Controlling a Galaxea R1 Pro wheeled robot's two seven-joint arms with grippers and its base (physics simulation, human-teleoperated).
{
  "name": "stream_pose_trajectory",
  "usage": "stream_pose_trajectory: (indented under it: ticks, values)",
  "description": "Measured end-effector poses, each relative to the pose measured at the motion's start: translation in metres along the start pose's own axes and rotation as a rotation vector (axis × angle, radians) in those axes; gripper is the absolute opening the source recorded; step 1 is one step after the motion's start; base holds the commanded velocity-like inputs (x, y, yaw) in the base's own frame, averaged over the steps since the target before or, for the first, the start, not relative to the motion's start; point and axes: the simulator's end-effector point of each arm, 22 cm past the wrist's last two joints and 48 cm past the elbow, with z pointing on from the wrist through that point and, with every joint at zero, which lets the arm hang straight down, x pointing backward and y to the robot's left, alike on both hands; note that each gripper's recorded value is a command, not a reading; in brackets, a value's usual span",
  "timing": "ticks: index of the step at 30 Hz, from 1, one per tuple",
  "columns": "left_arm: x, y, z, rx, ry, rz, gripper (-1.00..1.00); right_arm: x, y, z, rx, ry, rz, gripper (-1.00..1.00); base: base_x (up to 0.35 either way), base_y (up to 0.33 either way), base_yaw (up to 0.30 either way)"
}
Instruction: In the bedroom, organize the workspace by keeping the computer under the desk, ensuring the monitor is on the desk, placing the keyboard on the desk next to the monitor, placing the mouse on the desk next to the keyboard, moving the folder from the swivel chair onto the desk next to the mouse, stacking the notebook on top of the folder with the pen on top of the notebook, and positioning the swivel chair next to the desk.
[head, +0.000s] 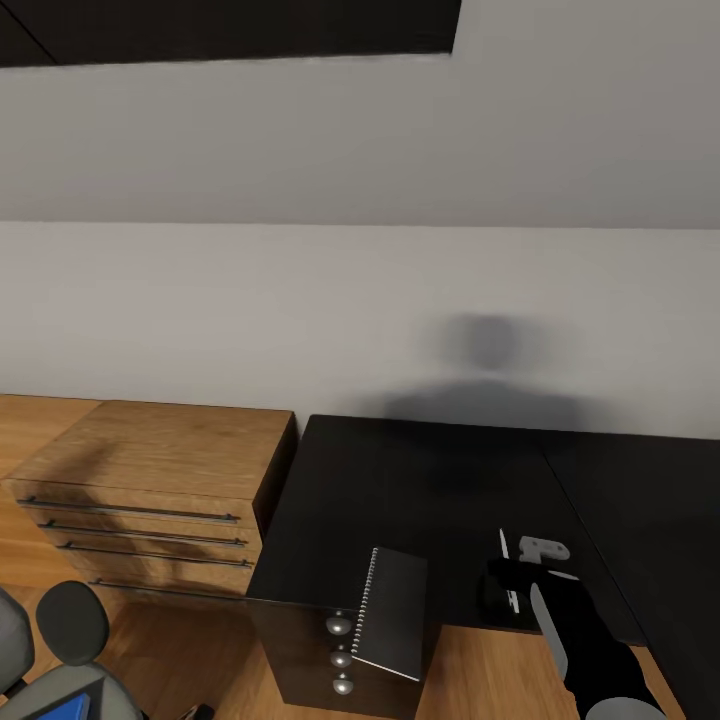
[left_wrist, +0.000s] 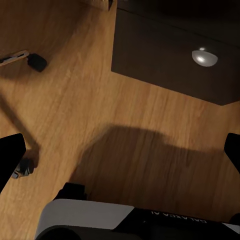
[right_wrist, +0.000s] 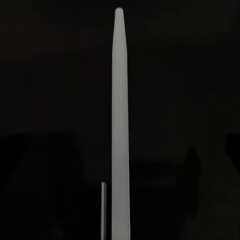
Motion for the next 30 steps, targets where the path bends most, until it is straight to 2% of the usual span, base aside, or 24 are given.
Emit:
stream_pose_trajectory:
  ticks: [11, 30]
  values:
    - [-0.0004, -0.0005, 0.0, 0.001, -0.002, 0.003, 1.0, -0.0007, 0.0003, 0.0002, -0.001, -0.003, 0.0, 1.0, -0.023, 0.0, 0.0]
    - [-0.0002, -0.0006, 0.0002, 0.001, -0.001, 0.003, 1.0, 0.0, 0.0032, 0.0007, -0.005, -0.003, -0.003, 1.0, -0.3, 0.019, 0.0]
